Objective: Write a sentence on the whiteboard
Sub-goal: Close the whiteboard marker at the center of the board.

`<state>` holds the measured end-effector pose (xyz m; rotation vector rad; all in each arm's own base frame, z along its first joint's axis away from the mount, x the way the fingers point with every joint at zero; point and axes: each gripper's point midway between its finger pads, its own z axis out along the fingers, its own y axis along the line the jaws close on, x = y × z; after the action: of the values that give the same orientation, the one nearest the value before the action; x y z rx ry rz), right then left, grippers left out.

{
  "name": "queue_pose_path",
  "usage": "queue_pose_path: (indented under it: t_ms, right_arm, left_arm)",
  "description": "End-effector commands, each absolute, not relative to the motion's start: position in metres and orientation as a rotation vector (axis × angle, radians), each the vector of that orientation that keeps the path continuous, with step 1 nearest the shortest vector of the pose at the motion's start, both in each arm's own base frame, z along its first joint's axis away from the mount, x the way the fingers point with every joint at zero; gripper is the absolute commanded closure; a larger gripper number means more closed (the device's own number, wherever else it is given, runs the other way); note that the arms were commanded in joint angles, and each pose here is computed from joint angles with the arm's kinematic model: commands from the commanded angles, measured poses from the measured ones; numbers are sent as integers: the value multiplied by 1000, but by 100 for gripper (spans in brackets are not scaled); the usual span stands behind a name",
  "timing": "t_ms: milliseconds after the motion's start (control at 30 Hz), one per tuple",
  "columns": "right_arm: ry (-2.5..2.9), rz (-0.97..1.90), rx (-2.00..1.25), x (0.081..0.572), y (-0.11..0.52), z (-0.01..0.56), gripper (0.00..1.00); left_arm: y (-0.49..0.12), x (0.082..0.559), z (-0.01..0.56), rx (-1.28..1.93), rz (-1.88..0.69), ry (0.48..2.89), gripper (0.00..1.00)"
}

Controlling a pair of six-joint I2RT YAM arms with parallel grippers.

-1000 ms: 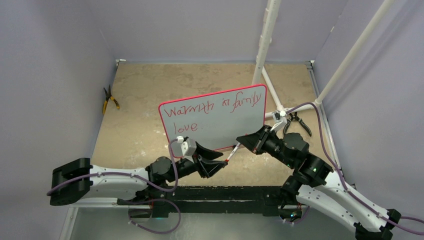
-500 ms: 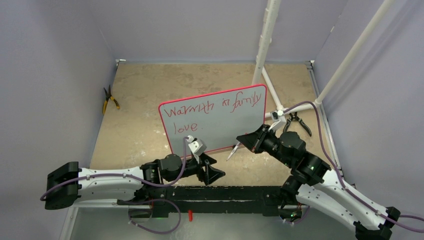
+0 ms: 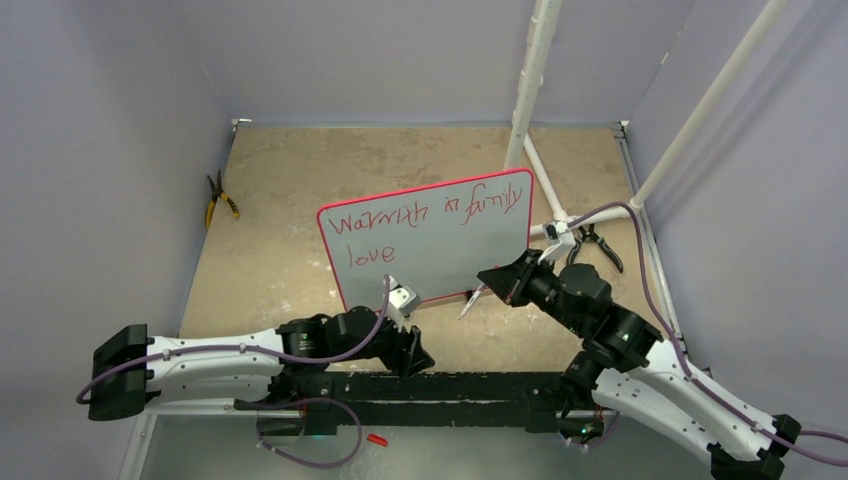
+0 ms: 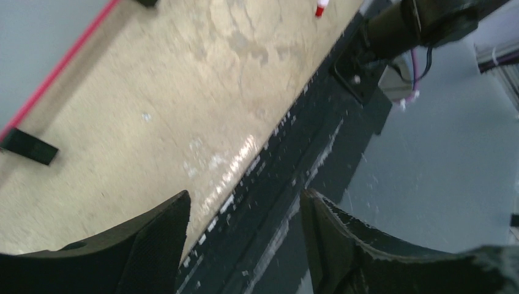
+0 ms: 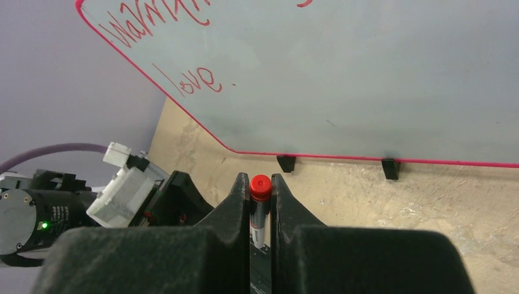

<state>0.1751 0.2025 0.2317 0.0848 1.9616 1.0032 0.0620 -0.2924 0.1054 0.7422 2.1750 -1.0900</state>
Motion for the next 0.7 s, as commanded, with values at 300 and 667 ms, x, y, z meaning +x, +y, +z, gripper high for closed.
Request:
queue_pose_path:
  t_ms: [300,667]
  right_arm:
    - [1786,973,31,173,181,275,100]
    - [1672,992,-13,165,172,313,100]
  left_arm:
    - [-251,-37,75,1241,-595,2357,41]
    - [-229,-70,35,1376,-402,2307,41]
